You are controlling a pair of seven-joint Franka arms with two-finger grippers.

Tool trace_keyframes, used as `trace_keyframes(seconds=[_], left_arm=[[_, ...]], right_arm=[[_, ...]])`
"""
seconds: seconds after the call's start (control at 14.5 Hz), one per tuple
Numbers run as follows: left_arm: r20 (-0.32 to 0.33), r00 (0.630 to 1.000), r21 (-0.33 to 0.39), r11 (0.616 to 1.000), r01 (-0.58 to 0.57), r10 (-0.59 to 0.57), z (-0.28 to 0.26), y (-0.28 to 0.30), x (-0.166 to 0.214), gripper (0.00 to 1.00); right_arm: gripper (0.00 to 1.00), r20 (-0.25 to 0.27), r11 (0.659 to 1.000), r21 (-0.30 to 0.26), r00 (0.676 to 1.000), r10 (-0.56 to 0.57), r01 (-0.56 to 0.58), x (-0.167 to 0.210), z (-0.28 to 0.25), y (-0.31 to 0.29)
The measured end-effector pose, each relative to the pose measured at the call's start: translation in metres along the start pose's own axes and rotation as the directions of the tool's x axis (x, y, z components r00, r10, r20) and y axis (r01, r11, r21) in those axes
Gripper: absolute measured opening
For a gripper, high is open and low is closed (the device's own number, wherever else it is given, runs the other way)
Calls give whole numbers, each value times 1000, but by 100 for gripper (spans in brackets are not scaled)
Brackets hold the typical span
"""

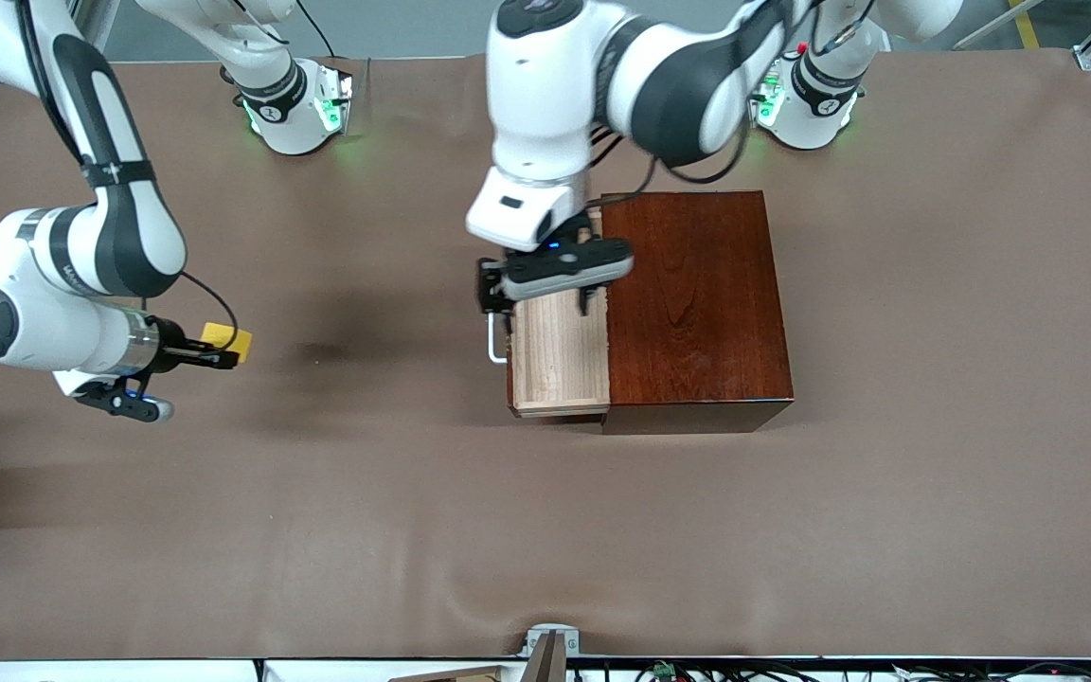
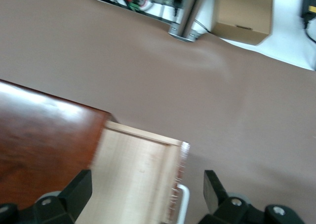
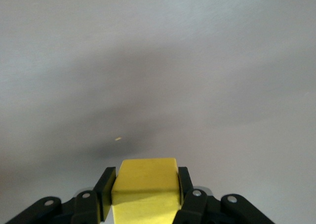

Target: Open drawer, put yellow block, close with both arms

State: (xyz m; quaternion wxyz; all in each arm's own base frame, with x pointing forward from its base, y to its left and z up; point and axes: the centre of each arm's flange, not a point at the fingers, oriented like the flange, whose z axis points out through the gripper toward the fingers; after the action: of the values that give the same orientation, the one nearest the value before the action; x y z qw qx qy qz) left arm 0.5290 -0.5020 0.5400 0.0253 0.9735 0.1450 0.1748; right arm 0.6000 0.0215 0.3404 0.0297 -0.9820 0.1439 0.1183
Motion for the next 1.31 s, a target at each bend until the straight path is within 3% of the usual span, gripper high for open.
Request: trace_keyframes(seconds=[0.34, 0.69, 1.31], left_arm=[[44, 993, 92, 990, -112, 108, -30, -79, 77, 100], [126, 977, 146, 971, -189, 171, -50, -170, 146, 100], [231, 952, 191, 950, -246, 200, -79, -272, 192, 100]], right_arm=[[56, -16, 996, -2, 996, 84, -84, -16, -13, -42], [56, -35, 984, -18, 984, 175, -176, -56, -36, -119], [56, -82, 936, -10, 934, 349, -351, -150, -55, -252]])
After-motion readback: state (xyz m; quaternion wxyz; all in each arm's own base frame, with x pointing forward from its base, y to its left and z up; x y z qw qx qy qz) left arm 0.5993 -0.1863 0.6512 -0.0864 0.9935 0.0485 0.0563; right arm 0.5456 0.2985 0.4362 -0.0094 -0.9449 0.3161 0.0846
